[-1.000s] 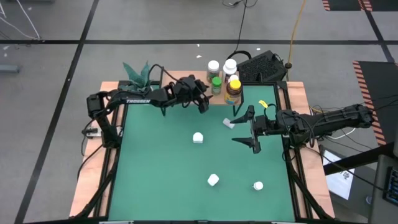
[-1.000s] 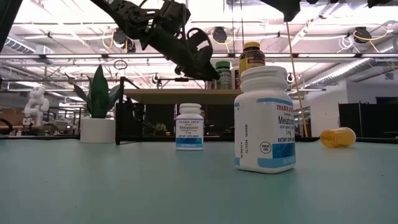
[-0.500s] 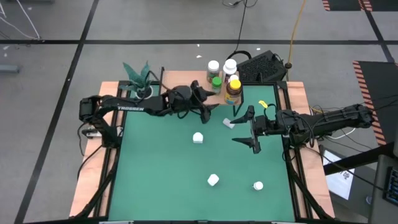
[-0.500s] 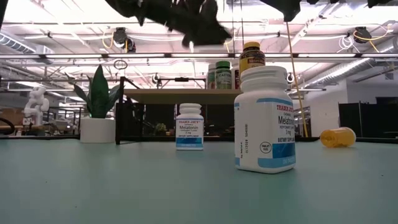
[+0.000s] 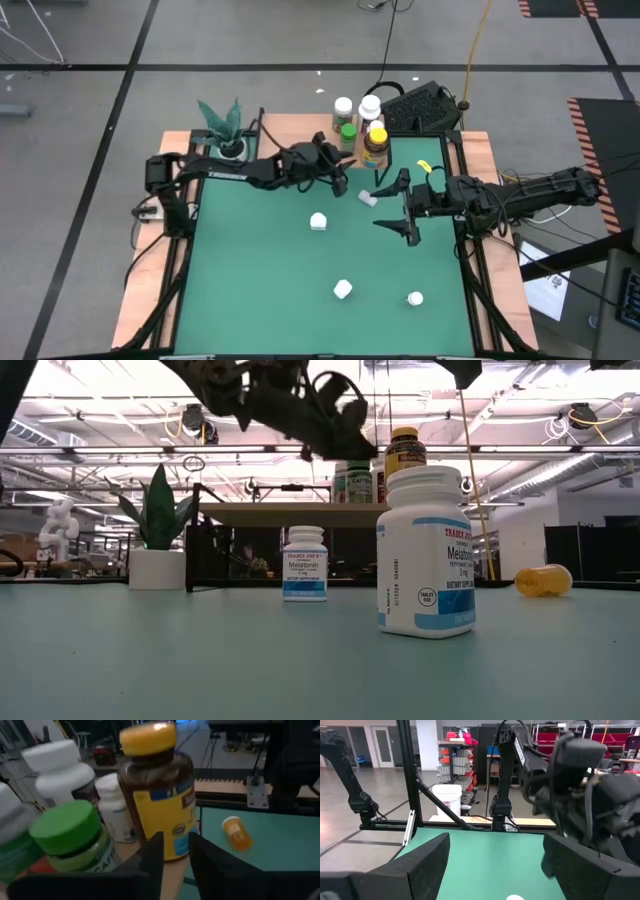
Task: Pick and place medicine bottles onto shelf by color
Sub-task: Put the green medicine bottle on the shelf
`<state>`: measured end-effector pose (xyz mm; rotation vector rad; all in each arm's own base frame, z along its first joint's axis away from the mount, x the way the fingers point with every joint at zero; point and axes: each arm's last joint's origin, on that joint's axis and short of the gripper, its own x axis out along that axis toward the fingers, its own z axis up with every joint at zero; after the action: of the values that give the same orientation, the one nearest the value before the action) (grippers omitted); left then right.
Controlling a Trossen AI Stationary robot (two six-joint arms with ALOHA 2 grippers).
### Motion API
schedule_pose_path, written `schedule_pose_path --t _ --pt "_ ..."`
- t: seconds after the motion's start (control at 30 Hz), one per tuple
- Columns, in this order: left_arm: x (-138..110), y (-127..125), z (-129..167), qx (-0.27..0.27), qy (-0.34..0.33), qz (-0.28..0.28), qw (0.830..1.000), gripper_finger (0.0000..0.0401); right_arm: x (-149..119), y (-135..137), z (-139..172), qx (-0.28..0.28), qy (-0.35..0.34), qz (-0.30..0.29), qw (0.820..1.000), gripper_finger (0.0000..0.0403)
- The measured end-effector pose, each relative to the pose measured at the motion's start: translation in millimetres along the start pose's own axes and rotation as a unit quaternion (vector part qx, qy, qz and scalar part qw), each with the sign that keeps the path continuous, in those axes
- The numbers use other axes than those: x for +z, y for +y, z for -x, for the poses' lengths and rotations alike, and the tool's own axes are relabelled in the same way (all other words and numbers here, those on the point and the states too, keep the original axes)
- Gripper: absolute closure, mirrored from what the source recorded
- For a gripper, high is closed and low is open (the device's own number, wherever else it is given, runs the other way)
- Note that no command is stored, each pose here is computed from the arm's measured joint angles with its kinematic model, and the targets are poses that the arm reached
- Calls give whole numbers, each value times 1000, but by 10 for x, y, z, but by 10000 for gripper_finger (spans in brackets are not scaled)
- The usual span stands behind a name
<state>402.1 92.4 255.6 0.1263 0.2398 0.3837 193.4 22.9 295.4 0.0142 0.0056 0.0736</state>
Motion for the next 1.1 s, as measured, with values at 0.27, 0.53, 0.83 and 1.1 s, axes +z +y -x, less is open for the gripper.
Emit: schedule_pose_path --t 0.27,0.53,0.83,1.1 --pt "-128 109 -102 15 12 7 1000 378 -13 0 0 0 6 8 1000 90" --pt "-296 165 -222 23 23 26 999 388 -8 1 -1 0 4 10 1000 90" --pt "-359 155 -280 30 18 31 999 396 -11 0 -1 -1 6 10 1000 89" --pt "-348 199 -278 79 16 23 996 388 -12 0 -1 -1 6 10 1000 89"
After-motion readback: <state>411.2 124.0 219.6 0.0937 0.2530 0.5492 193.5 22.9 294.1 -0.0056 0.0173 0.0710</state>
